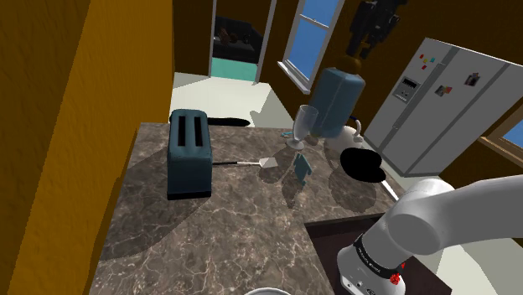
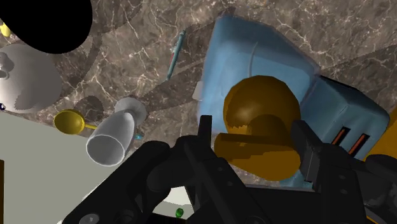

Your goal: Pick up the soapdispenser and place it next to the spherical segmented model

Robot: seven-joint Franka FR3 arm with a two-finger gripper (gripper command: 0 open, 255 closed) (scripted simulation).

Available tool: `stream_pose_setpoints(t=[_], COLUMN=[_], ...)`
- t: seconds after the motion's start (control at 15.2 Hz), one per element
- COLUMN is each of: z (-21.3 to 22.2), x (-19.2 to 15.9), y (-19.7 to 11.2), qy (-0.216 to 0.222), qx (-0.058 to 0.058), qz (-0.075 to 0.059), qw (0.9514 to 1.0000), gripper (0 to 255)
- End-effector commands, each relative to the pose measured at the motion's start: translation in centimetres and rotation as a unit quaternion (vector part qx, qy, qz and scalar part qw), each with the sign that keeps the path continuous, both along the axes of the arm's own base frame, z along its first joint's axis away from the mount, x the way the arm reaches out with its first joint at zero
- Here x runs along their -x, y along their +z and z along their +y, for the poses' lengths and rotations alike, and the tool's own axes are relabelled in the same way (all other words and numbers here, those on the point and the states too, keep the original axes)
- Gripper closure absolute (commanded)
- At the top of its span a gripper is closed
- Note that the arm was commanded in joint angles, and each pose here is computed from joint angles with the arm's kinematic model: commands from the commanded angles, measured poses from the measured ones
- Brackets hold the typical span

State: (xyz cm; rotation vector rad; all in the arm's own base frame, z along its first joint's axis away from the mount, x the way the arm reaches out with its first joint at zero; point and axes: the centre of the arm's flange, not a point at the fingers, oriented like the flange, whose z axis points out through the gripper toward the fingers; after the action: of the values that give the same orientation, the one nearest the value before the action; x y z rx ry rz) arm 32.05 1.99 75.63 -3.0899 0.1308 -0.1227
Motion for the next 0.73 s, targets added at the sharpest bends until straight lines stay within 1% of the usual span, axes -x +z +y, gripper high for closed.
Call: stream_pose_setpoints(t=[0.0, 0.66], z=[-2.5, -14.9], x=[-0.8, -5.4], y=[0.0, 0.0], qy=[0.001, 0.001], qx=[0.0, 0.0], qz=[0.0, 0.0], qw=[1.0, 1.0], gripper=[255, 255])
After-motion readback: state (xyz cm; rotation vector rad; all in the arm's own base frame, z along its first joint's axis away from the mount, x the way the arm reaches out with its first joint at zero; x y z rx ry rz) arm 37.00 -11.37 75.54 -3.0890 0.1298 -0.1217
